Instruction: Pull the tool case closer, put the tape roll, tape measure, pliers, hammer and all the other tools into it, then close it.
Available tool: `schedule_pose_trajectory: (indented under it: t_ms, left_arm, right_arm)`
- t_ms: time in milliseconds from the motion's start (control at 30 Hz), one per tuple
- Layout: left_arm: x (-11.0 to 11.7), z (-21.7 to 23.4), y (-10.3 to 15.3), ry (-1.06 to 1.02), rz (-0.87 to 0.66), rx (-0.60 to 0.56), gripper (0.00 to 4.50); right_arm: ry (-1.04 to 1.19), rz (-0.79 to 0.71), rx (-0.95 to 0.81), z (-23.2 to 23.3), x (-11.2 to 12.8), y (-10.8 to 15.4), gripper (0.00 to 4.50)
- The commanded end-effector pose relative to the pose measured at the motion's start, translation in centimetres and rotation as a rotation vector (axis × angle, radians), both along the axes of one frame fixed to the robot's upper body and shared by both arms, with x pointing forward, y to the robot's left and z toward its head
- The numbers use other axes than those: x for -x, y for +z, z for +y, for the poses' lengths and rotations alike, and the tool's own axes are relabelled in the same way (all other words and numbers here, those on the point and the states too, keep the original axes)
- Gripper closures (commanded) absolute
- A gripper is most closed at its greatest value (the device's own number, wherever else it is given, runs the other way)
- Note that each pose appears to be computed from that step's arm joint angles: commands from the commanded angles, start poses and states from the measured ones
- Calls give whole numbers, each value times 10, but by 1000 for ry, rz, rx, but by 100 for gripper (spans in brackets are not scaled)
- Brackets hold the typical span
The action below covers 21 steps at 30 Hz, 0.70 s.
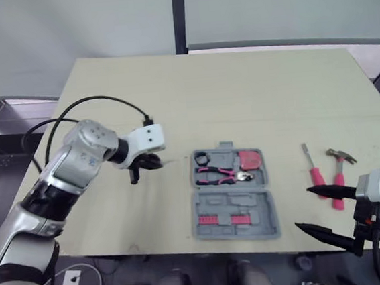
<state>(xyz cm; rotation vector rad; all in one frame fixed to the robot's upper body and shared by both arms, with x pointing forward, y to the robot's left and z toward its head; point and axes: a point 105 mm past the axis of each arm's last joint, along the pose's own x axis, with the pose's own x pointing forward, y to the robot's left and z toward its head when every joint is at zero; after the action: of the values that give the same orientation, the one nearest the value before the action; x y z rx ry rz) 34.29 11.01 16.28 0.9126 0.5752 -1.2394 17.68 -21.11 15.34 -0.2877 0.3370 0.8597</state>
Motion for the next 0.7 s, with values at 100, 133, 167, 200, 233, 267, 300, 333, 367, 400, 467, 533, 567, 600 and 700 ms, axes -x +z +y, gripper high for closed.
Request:
schedule_pose_trajectory:
  t_ms: [100,133,167,200,233,267,300,333,367,400,467,533,567,600,700]
  left_arm:
    - [11,-44,-2,-139,127,-62,449]
    - [12,-51,-3,-150,142,-65,449]
    - [15,-59,-4,-155,168,-68,449]
    - [17,-66,-5,-154,186,-70,449]
    - [16,-74,-7,-151,190,-74,449]
    - [16,-82,-9,-148,189,-78,449]
    - [15,-88,-10,-156,183,-86,449]
    - [16,-94,-13,-178,180,-99,449]
    - [17,-96,-16,-189,181,-117,449]
    - [17,-98,-19,-196,181,-133,449]
    - [16,-101,-25,-209,163,-164,449]
    - [15,-104,-30,-222,148,-196,449]
    - [15,-105,-32,-228,142,-206,449]
    - [15,-107,-33,-229,138,-211,449]
    - [14,-113,-35,-245,118,-222,449]
  right_arm:
    - [-10,-12,-10,7,4,-7,0]
    - [-18,-14,-10,7,5,-8,0]
    - [-26,-14,-9,6,6,-9,0]
    - [-32,-14,-8,6,7,-10,0]
    - [-40,-14,-7,5,8,-11,0]
    - [-47,-13,-3,4,10,-12,0]
    - [-54,-13,1,3,11,-13,0]
    - [-60,-14,4,2,11,-14,0]
    - [-64,-15,6,2,12,-14,0]
    - [-68,-16,7,1,12,-14,0]
    - [-75,-20,6,0,12,-15,0]
    - [-82,-21,7,-1,11,-16,0]
    - [-84,-20,7,-1,11,-17,0]
    - [-86,-20,8,-2,11,-18,0]
    - [-86,-21,8,-1,11,-20,0]
